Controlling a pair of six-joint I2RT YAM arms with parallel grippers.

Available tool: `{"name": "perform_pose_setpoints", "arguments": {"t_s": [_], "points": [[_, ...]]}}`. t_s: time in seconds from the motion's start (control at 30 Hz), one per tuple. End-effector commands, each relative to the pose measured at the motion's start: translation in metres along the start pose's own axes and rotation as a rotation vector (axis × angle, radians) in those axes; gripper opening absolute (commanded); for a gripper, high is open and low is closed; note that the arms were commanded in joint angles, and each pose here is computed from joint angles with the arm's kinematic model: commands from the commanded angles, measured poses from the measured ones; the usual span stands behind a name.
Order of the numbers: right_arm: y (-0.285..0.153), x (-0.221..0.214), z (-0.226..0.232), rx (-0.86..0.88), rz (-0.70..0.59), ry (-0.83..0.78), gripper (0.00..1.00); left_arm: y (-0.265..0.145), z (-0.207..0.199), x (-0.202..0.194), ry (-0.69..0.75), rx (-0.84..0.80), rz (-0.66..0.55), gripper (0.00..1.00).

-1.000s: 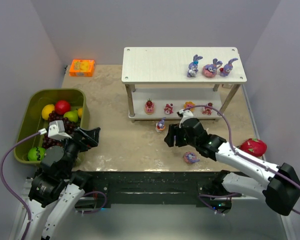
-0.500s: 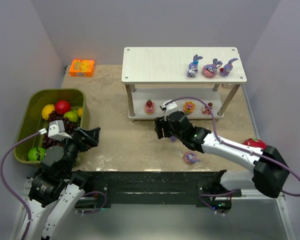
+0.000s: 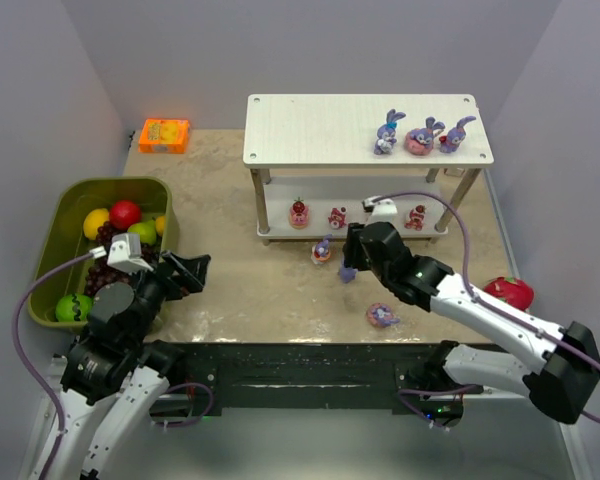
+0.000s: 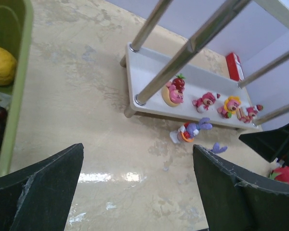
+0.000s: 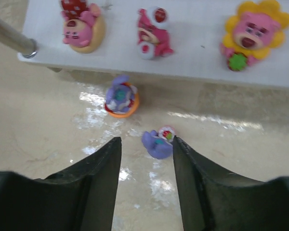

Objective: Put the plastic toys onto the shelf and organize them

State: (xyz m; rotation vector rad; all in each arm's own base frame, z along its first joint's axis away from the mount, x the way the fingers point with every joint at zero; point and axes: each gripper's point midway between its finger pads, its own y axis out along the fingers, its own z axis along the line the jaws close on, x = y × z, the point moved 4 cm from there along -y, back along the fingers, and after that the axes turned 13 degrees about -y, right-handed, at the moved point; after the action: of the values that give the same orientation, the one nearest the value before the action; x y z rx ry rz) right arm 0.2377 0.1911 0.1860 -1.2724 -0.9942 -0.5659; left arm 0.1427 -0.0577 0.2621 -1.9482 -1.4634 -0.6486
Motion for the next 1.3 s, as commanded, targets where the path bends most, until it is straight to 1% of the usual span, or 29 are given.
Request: {"name": "perform_pose_setpoints", "arguments": {"t_s": [0.0,0.03,0.1,0.13,0.17,0.2,0.23,0.27,0.3,0.43,0.5,0.6,0.67,0.73,0.77,0.8,0.87,0.93,0.97,1.1,1.27], "points": [[-0.011,-0.043,-0.039,-0.154,0.124,0.174,0.43,0.016,-0.027,-0.011,0.079,-0.151,0.116,0.98],[-0.008,-0.046,-0.047,-0.176,0.129,0.202,0.42,0.022,-0.032,-0.024,0.07,-0.18,0.2,0.98],[0.0,-0.062,-0.05,-0.174,0.184,0.215,0.38,0.036,-0.035,-0.038,0.055,-0.218,0.26,0.95],[0.004,-0.064,-0.052,-0.178,0.199,0.231,0.36,0.043,-0.036,-0.05,0.032,-0.226,0.328,0.94],[0.011,-0.072,-0.051,-0.184,0.232,0.225,0.35,0.048,-0.037,-0.056,0.019,-0.232,0.354,0.92],[0.017,-0.071,-0.048,-0.171,0.219,0.238,0.3,0.055,-0.036,-0.062,0.008,-0.247,0.367,0.91],[0.023,-0.073,-0.046,-0.159,0.229,0.252,0.28,0.06,-0.035,-0.071,-0.016,-0.246,0.408,0.91],[0.031,-0.078,-0.044,-0.159,0.25,0.253,0.26,0.063,-0.036,-0.075,-0.025,-0.255,0.418,0.9],[0.039,-0.076,-0.042,-0.149,0.239,0.27,0.23,0.068,-0.036,-0.08,-0.039,-0.267,0.426,0.9],[0.063,-0.079,-0.038,-0.16,0.259,0.284,0.19,0.074,-0.04,-0.091,-0.038,-0.285,0.437,0.91],[0.075,-0.083,-0.036,-0.158,0.266,0.291,0.16,0.079,-0.038,-0.097,-0.031,-0.265,0.442,0.91],[0.085,-0.083,-0.03,-0.125,0.256,0.292,0.12,0.084,-0.036,-0.112,-0.025,-0.244,0.469,0.91],[0.09,-0.09,-0.026,-0.105,0.279,0.287,0.1,0.085,-0.037,-0.123,-0.019,-0.244,0.492,0.91],[0.094,-0.094,-0.022,-0.07,0.275,0.279,0.09,0.088,-0.034,-0.137,-0.012,-0.216,0.518,0.9],[0.094,-0.097,-0.019,-0.048,0.286,0.279,0.08,0.089,-0.032,-0.142,-0.009,-0.206,0.525,0.9],[0.096,-0.096,-0.017,-0.028,0.265,0.275,0.08,0.091,-0.027,-0.148,-0.006,-0.172,0.534,0.9],[0.093,-0.104,-0.013,0.014,0.286,0.274,0.06,0.093,-0.03,-0.156,-0.001,-0.181,0.535,0.9],[0.088,-0.108,-0.011,0.032,0.3,0.287,0.04,0.095,-0.027,-0.164,0.004,-0.154,0.545,0.9],[0.083,-0.117,-0.011,0.033,0.321,0.286,0.03,0.096,-0.024,-0.168,0.007,-0.14,0.552,0.89],[0.067,-0.122,-0.003,0.11,0.314,0.3,0.03,0.098,-0.022,-0.177,0.007,-0.124,0.563,0.89],[0.062,-0.122,0.009,0.198,0.272,0.279,0.05,0.103,-0.016,-0.182,-0.003,-0.096,0.548,0.89]]}}
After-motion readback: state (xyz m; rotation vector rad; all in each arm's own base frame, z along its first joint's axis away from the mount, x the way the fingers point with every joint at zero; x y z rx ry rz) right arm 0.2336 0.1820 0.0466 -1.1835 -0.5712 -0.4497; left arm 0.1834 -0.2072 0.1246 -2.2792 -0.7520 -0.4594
